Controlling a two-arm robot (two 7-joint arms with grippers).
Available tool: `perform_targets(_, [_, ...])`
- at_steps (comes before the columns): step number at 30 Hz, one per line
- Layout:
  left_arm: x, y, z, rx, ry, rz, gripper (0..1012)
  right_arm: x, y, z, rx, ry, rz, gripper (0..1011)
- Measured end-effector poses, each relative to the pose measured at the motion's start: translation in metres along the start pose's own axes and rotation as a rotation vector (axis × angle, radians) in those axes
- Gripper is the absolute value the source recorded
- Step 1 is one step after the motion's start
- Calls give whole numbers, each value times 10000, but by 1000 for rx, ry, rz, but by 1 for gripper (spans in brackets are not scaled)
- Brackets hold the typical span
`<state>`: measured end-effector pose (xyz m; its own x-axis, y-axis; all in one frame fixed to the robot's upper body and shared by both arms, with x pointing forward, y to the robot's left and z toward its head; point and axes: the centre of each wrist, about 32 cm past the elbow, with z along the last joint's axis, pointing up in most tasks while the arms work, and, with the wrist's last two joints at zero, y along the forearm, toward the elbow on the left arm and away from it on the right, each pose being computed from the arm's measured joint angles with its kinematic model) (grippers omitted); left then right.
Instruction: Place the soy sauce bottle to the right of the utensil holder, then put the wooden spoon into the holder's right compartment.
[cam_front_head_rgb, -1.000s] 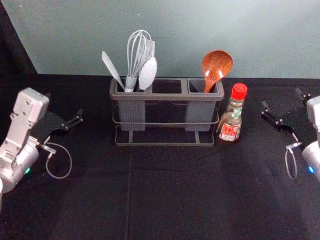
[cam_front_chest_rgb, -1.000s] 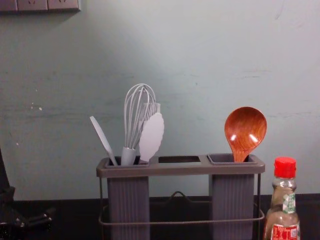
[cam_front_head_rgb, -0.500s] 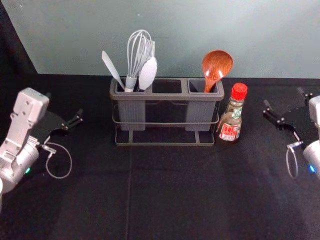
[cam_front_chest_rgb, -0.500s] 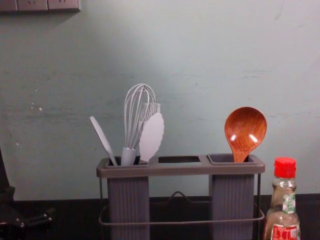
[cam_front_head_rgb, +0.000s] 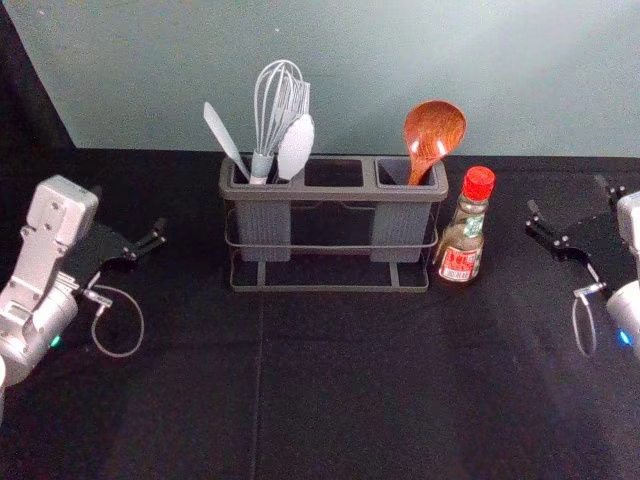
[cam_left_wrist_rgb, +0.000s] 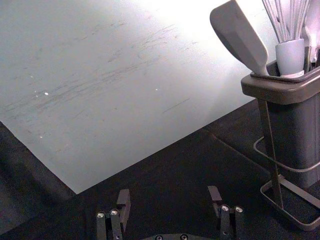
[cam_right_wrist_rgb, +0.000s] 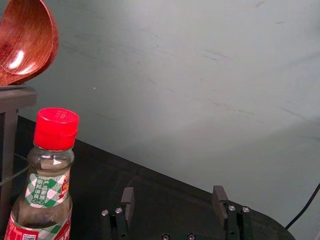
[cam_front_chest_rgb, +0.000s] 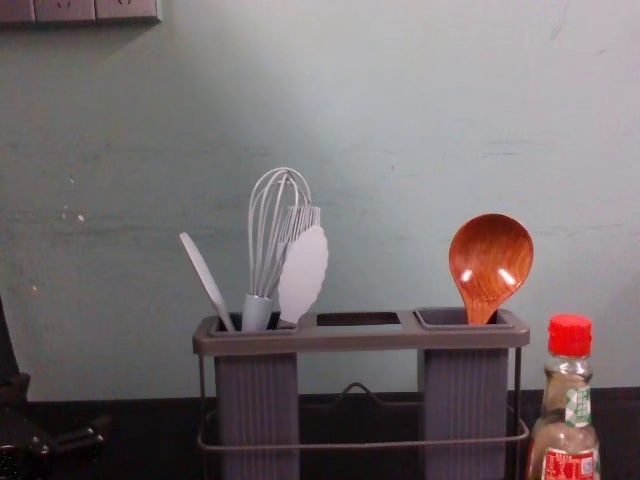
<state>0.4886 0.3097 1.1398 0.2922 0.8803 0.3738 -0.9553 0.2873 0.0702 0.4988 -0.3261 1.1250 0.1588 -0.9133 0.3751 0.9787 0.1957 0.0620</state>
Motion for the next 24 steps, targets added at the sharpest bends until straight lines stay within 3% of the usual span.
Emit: perform_targets(24, [0, 0, 0, 0, 0, 0, 1011, 1, 1, 1, 1, 0, 1, 1002])
